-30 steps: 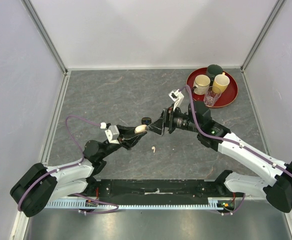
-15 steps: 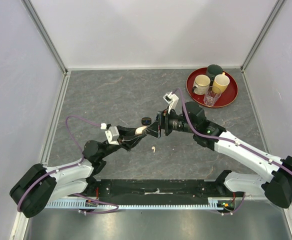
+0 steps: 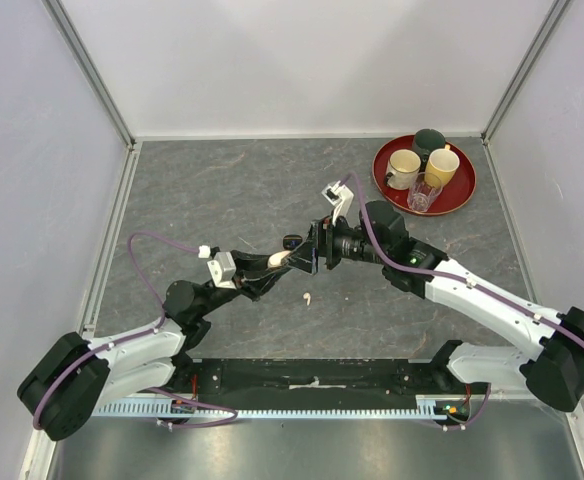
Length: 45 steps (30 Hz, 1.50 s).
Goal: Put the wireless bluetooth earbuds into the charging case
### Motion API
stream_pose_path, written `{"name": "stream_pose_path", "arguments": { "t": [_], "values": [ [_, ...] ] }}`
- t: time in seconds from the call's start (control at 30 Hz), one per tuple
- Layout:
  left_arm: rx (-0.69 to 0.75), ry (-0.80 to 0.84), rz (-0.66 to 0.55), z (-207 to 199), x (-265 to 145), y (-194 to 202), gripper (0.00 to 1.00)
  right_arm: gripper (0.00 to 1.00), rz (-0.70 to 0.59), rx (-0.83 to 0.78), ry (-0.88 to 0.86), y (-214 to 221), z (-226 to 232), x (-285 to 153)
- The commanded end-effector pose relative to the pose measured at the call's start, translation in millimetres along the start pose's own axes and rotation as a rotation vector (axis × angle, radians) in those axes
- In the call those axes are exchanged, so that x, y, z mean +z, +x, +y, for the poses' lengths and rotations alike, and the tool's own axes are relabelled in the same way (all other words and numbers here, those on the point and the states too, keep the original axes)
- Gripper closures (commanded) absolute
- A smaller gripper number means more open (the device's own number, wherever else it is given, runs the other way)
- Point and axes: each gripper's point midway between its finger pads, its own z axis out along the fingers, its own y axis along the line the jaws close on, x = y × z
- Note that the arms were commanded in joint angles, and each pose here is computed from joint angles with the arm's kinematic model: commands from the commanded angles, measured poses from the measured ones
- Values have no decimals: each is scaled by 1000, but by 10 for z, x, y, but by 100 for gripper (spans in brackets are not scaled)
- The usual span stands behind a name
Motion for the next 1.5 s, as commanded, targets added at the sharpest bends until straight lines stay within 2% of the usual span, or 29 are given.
{"name": "stream_pose_path", "arguments": {
  "t": [0.0, 0.57, 0.87, 1.2, 1.33, 1.47],
  "values": [
    [194, 193, -401, -426, -6, -1103, 98, 17, -90, -7, 49, -275, -41, 63],
    [202, 139, -398, -367, -92, -1057, 98, 15, -161, 23, -5, -500, 131, 62],
    [211, 84, -357, -277, -131, -937, 98, 13, -272, 26, -33, -803, 299, -105],
    [276, 28, -325, -187, -147, -967, 98, 16, -233, 142, 26, -572, 40, -107],
    [295, -11, -341, -136, -187, -1010, 98, 17, -178, 180, -57, -420, 139, -93],
    [318, -39, -343, -88, -197, -1017, 98, 15, -189, 191, -242, -406, 460, -214]
  ]
}}
